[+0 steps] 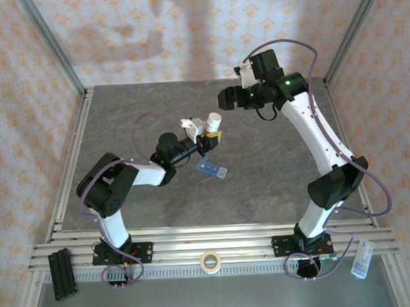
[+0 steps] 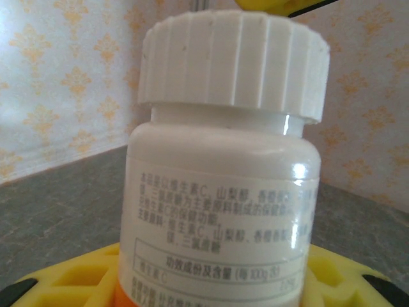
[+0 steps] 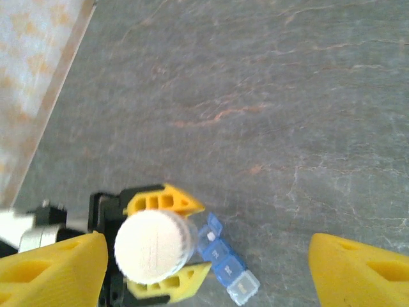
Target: Sort the pills into containers
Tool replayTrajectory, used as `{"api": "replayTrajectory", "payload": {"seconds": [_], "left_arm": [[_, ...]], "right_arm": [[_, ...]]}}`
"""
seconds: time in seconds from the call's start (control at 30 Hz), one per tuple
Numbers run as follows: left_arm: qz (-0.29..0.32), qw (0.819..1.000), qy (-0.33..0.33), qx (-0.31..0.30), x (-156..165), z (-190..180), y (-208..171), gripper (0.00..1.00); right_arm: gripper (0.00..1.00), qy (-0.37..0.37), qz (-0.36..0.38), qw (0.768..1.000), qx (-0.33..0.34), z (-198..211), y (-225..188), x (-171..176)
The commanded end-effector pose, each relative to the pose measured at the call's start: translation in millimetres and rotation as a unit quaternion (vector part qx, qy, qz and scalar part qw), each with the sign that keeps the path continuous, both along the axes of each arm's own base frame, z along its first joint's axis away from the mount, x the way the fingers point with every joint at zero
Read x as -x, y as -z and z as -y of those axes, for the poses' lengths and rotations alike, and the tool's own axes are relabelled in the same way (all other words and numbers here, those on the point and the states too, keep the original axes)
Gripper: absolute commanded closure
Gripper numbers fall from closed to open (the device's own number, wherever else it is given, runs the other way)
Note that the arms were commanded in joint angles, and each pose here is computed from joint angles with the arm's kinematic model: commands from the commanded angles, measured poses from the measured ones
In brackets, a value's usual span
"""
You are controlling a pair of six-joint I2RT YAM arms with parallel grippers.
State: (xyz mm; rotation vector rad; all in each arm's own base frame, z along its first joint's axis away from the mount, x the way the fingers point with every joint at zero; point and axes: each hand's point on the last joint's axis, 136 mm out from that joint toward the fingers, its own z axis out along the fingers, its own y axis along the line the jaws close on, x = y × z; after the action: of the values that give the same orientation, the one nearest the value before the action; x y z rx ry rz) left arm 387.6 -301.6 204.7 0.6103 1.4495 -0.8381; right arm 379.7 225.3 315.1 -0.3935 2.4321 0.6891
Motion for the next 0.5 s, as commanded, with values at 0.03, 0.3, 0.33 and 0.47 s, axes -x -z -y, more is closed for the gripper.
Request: {"api": "replayTrajectory", "payload": {"seconds": [0.03,0.3,0.33,0.47], "left_arm": [[0.032,0.998,0.041,0.035,10.6,6.3,-37.6,1.00],[0.026,0.997,0.053,0.042,10.3,10.0,-40.6,1.00],[0.027,0.997,0.053,0.043,10.6,10.1,-41.6,1.00],[0.026,0.997,0.056,0.044,11.4,10.4,-43.1,1.00]], "right_arm": [[0.18,-0.091,0.015,0.996,-0.001,-9.1,-9.9,27.5],[0.21,-0.108,-0.007,0.994,0.011,-22.5,6.0,28.1],[0.21,-0.109,-0.009,0.994,0.013,-24.0,8.1,28.3],[0.21,-0.114,-0.015,0.993,0.016,-29.2,14.1,28.3]]}}
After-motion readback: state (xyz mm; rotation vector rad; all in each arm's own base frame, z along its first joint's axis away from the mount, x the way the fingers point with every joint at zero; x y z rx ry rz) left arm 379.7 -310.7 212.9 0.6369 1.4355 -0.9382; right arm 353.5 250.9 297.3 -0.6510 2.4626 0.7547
